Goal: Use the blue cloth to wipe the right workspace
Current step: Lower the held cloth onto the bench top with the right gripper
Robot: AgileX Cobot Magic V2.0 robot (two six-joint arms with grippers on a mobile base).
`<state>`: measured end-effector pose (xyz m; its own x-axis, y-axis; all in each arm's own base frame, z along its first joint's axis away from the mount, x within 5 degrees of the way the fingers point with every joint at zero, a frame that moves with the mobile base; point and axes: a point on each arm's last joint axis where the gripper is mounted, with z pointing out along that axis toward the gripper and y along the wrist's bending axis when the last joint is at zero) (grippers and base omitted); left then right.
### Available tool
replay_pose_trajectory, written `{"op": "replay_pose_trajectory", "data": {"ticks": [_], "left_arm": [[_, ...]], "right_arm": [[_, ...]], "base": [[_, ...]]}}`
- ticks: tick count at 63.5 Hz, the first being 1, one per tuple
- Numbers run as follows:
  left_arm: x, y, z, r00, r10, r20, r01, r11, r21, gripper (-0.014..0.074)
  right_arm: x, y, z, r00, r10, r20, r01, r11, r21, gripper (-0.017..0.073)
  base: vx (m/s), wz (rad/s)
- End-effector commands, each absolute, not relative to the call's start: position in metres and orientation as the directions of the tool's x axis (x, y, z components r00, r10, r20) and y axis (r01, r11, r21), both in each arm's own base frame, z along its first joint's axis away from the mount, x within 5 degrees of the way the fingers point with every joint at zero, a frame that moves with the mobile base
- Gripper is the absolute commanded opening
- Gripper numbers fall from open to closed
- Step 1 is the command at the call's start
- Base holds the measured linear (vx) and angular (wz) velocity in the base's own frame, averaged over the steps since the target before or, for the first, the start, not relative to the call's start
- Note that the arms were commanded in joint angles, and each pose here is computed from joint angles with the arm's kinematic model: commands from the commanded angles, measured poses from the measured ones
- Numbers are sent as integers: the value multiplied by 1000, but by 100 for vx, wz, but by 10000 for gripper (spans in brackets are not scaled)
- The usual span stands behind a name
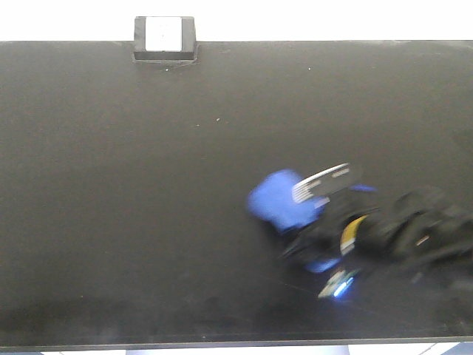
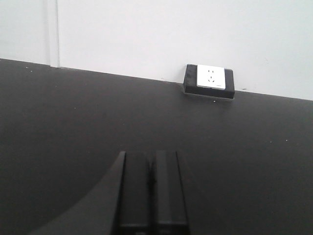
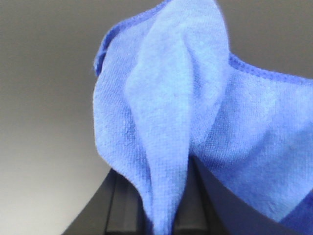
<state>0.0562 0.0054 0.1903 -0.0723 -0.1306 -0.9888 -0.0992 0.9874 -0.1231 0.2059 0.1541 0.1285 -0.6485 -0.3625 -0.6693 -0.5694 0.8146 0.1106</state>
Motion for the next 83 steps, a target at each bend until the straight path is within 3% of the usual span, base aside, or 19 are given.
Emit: {"op": "replay_pose_trajectory", "data": {"ticks": [1, 9, 18, 26, 35, 44, 53, 73, 83], "left_arm": [[57, 5, 188, -4, -139, -990, -85, 987, -138, -6], [57, 5, 188, -4, -139, -990, -85, 987, -138, -6], [57, 5, 188, -4, -139, -990, -85, 987, -138, -6], [57, 5, 188, -4, -139, -990, -85, 987, -138, -6], [57, 5, 188, -4, -139, -990, -85, 987, -138, -6], [57, 5, 188, -4, -139, -990, -85, 987, -138, -6], [57, 5, 188, -4, -139, -990, -85, 987, -138, -6], [57, 5, 188, -4, -139, -990, -85, 987, -138, -6], [57, 5, 188, -4, -139, -990, -85, 987, -138, -6]], "right_arm": [[200, 174, 143, -604, -326, -727, -605, 781, 152, 0], [207, 158, 138, -668, -313, -675, -528, 839, 133, 1], [235, 108, 136, -702, -254, -666, -391, 918, 63, 2], [256, 45, 137, -732, -84, -676, -161, 986, 52, 2], [256, -20, 134, -756, 102, -646, 96, 994, 45, 2], [251, -53, 134, -731, 231, -642, 248, 966, 65, 2], [255, -41, 136, -722, 190, -665, 193, 979, 70, 2], [253, 61, 137, -724, -114, -681, -213, 975, 63, 2], [246, 83, 144, -694, -175, -698, -303, 951, 63, 15]], "base": [[0, 0], [0, 0], [0, 0], [0, 0], [0, 0], [0, 0], [0, 0], [0, 0], [0, 0]]}}
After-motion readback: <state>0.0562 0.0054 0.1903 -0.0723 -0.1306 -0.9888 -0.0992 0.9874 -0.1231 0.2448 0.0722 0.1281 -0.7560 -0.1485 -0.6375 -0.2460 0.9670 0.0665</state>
